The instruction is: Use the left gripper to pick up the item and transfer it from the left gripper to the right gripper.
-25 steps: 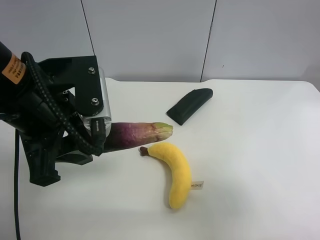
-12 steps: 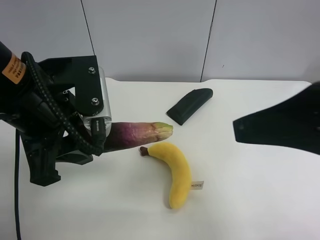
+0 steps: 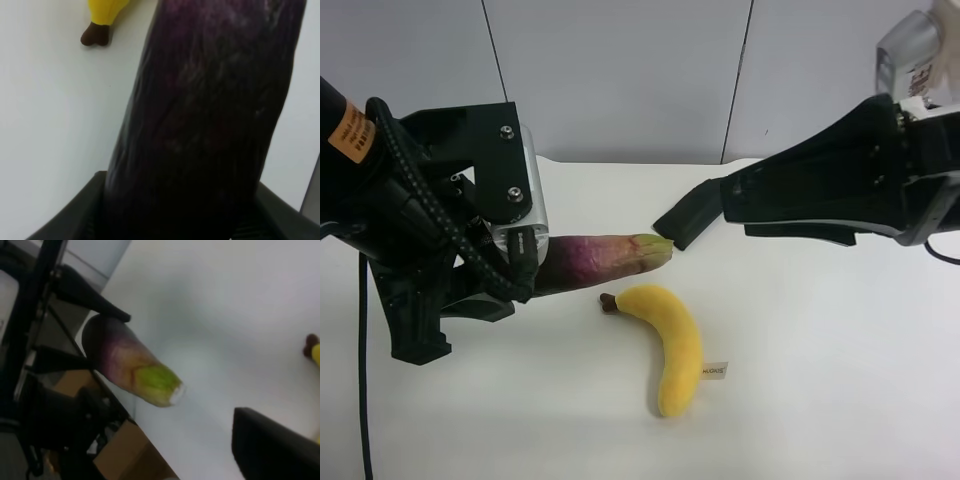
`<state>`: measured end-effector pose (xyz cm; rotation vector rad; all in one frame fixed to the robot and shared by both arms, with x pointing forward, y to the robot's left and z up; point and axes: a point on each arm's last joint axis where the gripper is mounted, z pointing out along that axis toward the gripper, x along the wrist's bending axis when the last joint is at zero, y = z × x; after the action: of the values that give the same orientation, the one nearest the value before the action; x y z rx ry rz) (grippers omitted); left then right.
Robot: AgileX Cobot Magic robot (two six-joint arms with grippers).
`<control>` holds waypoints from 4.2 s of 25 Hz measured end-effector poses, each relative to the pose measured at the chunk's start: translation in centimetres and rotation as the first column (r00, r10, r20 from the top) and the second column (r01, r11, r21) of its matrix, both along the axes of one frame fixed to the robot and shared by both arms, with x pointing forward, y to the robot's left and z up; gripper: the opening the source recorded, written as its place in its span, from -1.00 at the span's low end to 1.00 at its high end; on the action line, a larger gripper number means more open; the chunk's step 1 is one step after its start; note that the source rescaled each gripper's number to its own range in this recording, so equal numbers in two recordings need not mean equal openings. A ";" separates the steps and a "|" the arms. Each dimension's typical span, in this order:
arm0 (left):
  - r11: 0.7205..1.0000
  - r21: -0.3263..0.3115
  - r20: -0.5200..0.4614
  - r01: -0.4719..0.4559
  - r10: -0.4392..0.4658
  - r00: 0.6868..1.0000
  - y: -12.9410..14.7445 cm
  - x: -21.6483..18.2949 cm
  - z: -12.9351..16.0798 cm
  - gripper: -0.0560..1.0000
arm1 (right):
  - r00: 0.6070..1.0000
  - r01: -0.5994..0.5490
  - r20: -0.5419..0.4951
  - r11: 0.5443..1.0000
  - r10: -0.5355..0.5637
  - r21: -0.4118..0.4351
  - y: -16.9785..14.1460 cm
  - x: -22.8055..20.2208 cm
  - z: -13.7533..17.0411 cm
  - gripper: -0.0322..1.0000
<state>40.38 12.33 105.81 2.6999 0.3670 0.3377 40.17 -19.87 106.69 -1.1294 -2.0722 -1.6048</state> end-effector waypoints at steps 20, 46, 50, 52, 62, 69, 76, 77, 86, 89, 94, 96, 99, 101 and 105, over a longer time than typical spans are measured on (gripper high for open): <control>0.997 -0.080 0.012 -0.015 0.016 1.000 -0.6 0.2 0.3 -0.89 | 0.977 -0.086 -0.179 0.983 0.115 0.162 3.9 2.9 -3.5 1.00; 0.968 -0.250 -0.035 -0.021 0.013 0.999 -1.9 -0.2 0.9 -0.89 | 0.973 -0.060 -0.209 0.979 0.101 0.194 4.1 3.4 -3.9 -0.94; 0.968 -0.249 -0.034 -0.020 0.012 0.999 -1.9 -0.2 0.9 -0.89 | 0.973 -0.059 -0.209 0.980 0.099 0.193 4.0 3.5 -3.9 -0.94; 0.969 -0.247 -0.027 -0.015 0.008 1.000 -1.9 -0.2 0.9 -0.89 | 0.973 -0.059 -0.209 0.980 0.099 0.193 4.0 3.5 -3.9 -0.94; 0.963 -0.270 0.000 -0.013 0.014 1.000 -2.0 0.1 1.1 0.87 | 0.974 -0.050 -0.207 0.982 0.088 0.181 4.0 3.5 -4.0 -0.94; 0.968 -0.252 0.012 0.006 -0.003 1.000 -1.5 -0.4 1.6 0.99 | 0.974 -0.055 -0.206 0.983 0.091 0.176 4.0 3.5 -4.0 -0.94; 0.969 -0.246 0.023 0.007 -0.001 1.000 0.9 -2.5 3.8 0.99 | 0.974 -0.055 -0.206 0.983 0.092 0.175 4.0 3.5 -4.0 -0.94; 0.970 -0.243 0.023 -0.011 0.017 1.000 1.4 -2.8 4.1 0.99 | 0.974 -0.055 -0.206 0.983 0.092 0.175 4.0 3.5 -4.0 -0.94; 0.919 -0.238 0.002 -0.315 0.324 0.946 7.0 -5.8 6.8 0.99 | 0.974 -0.058 -0.205 0.983 0.093 0.172 4.0 3.5 -4.1 -0.94; 0.874 -0.232 -0.055 -0.427 0.426 0.903 8.9 -7.3 7.3 0.99 | 0.974 -0.058 -0.205 0.983 0.093 0.172 4.0 3.5 -4.1 -0.94; 0.804 -0.282 -0.085 -0.523 0.522 0.849 11.7 -9.5 7.2 0.99 | 0.974 -0.058 -0.205 0.983 0.094 0.172 4.0 3.5 -4.1 -0.94; 0.792 -0.307 -0.088 -0.529 0.529 0.844 12.8 -10.5 6.6 0.99 | 0.974 -0.058 -0.205 0.983 0.094 0.172 4.0 3.5 -4.1 -0.94; 0.780 -0.342 -0.082 -0.524 0.531 0.843 14.3 -11.9 5.5 0.99 | 0.974 -0.058 -0.205 0.983 0.094 0.172 4.0 3.5 -4.1 -0.94; 0.775 -0.361 -0.077 -0.520 0.530 0.844 15.1 -12.6 4.5 0.99 | 0.974 -0.058 -0.205 0.983 0.094 0.172 4.0 3.5 -4.1 -0.94; 0.762 -0.409 -0.063 -0.503 0.526 0.848 16.7 -14.1 2.7 0.99 | 0.974 -0.058 -0.205 0.983 0.094 0.172 4.0 3.5 -4.1 -0.94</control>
<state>26.24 29.01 108.52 2.1263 1.0506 0.4286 43.66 -15.86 102.62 -1.0979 -1.7902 -1.5155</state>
